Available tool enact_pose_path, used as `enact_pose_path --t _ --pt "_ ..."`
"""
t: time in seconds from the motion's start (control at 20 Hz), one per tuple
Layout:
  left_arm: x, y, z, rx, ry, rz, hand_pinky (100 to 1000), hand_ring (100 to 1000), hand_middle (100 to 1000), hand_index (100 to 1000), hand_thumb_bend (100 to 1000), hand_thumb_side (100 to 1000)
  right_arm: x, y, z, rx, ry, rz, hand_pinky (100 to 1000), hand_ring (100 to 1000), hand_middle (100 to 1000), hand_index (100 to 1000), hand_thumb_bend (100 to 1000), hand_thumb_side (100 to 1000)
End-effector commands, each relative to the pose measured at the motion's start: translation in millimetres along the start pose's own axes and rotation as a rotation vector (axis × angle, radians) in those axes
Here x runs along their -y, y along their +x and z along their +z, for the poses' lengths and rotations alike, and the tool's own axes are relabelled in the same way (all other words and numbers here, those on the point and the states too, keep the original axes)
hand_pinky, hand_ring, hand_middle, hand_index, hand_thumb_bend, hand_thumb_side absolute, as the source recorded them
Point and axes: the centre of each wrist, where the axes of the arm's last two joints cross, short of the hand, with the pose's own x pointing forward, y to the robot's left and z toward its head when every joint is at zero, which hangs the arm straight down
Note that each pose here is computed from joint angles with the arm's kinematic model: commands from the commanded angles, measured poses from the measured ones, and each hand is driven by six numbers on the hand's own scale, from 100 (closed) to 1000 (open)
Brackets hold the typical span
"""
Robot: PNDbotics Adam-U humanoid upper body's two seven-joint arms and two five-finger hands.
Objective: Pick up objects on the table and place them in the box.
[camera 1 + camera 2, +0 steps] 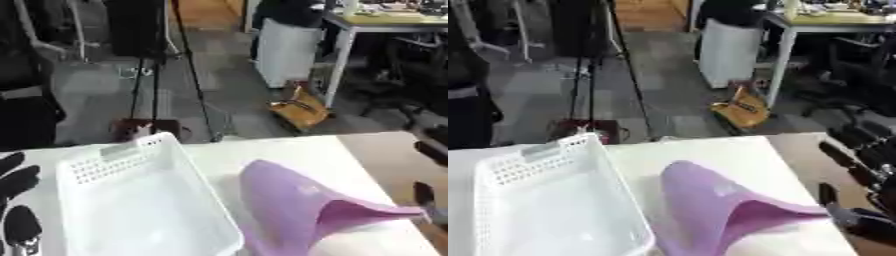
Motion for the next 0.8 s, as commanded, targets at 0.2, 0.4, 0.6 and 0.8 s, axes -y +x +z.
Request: enact_pose_path --t 0.2,0.4,0.6,0.8 --pt "-2.5 3.5 -3.7 0.019 -0.002 0.004 750 766 805 761 100 745 -1.6 2.5 -14.8 0.093 0.027 -0.008 855 854 889 939 155 1000" --pt "-2.9 3.2 -3.0 0.017 -0.004 0.002 750 767 806 761 100 746 -5.1 6.8 -18.4 0.126 0.042 -0.018 858 859 894 951 179 1000" --pt "-2.8 3.2 -2.2 0.014 -0.005 0.003 750 767 807 761 100 748 -9.7 10.4 -18.4 0.12 0.058 -0.014 872 878 919 1000 312 1000" --pt "-2.4 3.4 -1.8 0.012 -0.005 0.006 750 767 807 761 100 748 -20.6 14.2 -9.3 0.085 0.123 0.009 898 909 944 1000 379 1000"
